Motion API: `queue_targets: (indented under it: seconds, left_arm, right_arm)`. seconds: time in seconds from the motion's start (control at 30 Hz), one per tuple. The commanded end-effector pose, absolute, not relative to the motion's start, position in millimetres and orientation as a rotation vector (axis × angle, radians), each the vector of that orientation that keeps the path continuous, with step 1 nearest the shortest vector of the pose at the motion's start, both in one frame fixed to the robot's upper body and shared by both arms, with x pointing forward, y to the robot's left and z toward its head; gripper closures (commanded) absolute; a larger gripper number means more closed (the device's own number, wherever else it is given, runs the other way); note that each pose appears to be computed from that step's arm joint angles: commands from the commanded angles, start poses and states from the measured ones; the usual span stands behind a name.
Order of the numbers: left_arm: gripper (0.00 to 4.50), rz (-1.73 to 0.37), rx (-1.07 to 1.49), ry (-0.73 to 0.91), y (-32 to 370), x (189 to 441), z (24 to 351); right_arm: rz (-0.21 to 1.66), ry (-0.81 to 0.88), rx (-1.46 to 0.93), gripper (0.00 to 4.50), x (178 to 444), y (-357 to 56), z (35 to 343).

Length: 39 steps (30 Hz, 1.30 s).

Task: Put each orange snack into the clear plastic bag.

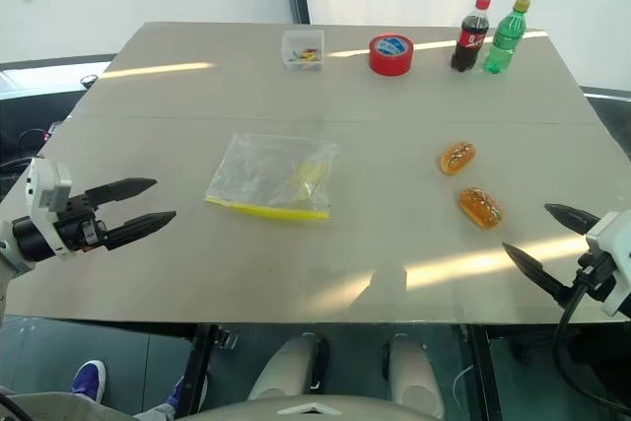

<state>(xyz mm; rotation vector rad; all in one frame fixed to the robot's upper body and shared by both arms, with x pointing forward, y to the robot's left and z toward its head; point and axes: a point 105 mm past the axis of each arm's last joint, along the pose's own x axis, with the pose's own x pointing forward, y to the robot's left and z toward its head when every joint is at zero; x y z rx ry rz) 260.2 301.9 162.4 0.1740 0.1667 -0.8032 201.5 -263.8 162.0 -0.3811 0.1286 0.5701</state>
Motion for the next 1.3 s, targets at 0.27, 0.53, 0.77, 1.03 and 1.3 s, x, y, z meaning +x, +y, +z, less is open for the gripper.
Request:
queue_targets:
  seconds: [0.27,0.53,0.77,1.03,1.3]
  left_arm:
    - [0.06,-0.745,0.118,0.164,292.0,272.4,163.2]
    - [0.06,-0.535,-0.046,0.382,304.7,311.6,151.0]
    - [0.06,-0.475,-0.204,0.518,308.3,355.6,134.5]
    - [0.06,-0.819,-0.4,0.689,251.8,359.9,120.8]
    - [0.06,-1.001,-0.635,0.811,216.2,346.6,114.2]
  right_arm:
    - [0.643,0.065,-0.408,0.0,215.4,-246.5,177.0]
    - [0.93,-0.076,-0.357,0.0,228.6,-168.0,186.4]
    - [1.104,-0.129,-0.382,0.0,239.8,-124.3,181.7]
    - [1.084,-0.14,-0.417,0.0,242.3,-123.8,179.9]
    - [1.009,-0.11,-0.426,0.0,234.3,-136.1,176.0]
